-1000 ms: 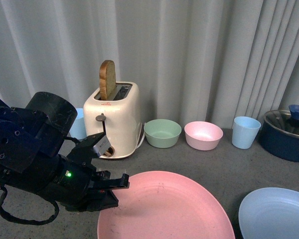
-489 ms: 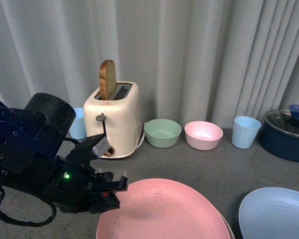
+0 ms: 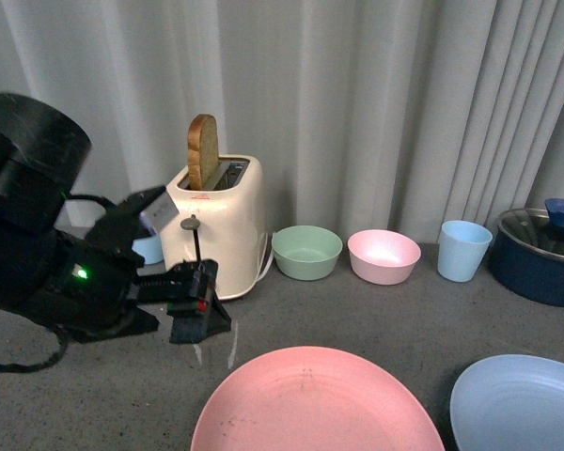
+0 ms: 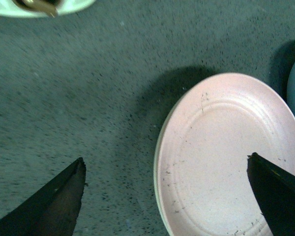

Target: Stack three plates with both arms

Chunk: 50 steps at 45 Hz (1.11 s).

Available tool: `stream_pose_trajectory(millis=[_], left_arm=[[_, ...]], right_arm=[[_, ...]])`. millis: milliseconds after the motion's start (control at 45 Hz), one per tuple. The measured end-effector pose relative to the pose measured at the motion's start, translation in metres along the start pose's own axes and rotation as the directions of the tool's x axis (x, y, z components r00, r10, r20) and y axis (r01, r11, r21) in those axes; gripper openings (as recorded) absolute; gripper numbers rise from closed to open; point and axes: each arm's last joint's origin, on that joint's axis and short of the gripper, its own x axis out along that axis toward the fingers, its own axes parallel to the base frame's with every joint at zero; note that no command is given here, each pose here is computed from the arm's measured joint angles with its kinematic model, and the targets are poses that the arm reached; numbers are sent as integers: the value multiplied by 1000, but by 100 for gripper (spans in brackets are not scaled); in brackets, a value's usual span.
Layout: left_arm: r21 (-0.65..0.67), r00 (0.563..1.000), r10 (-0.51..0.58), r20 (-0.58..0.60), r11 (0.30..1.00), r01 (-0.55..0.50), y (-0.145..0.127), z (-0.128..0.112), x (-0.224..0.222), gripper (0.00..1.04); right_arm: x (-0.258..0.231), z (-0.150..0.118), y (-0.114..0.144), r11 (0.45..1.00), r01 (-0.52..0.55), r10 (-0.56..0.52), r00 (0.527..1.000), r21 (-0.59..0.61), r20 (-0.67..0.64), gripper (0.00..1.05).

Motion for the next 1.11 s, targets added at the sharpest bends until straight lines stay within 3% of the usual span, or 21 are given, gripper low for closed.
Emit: stream_pose_trajectory(millis=[156,467,489,556,622,667,778,911,1111], left_arm=[[92,992,49,116,994,-60,-11,7,-46,98],[187,960,61,273,976,-115,-37,-13,-113,96],[173,934,117,336,968,-183,-39,-15,-114,93],[24,728,329,601,903,-428,-35,-34,-129,77],[-64,596,371,712,879,-472,-33,-49,-147,63],[-83,560,373,740,877,-474,-32,-55,-155,54],[-86,573,376,728,880,-467,-28,-82,-160,27],[-83,574,370,730,882,-463,-27,-99,-166,4],[-81,579,365,729,886,-457,-23,-120,-175,4]], right_arm=[[0,0,0,1000,0,0,1000,0,0,97],[0,0,0,1000,0,0,1000,0,0,97],[0,0,0,1000,0,0,1000,0,0,97],[0,0,0,1000,0,0,1000,0,0,97],[0,0,0,1000,2,-2,1000,0,0,97],[0,0,0,1000,1,-1,1000,0,0,97],[0,0,0,1000,0,0,1000,0,0,97],[0,0,0,1000,0,0,1000,0,0,97],[0,0,0,1000,0,0,1000,0,0,97]])
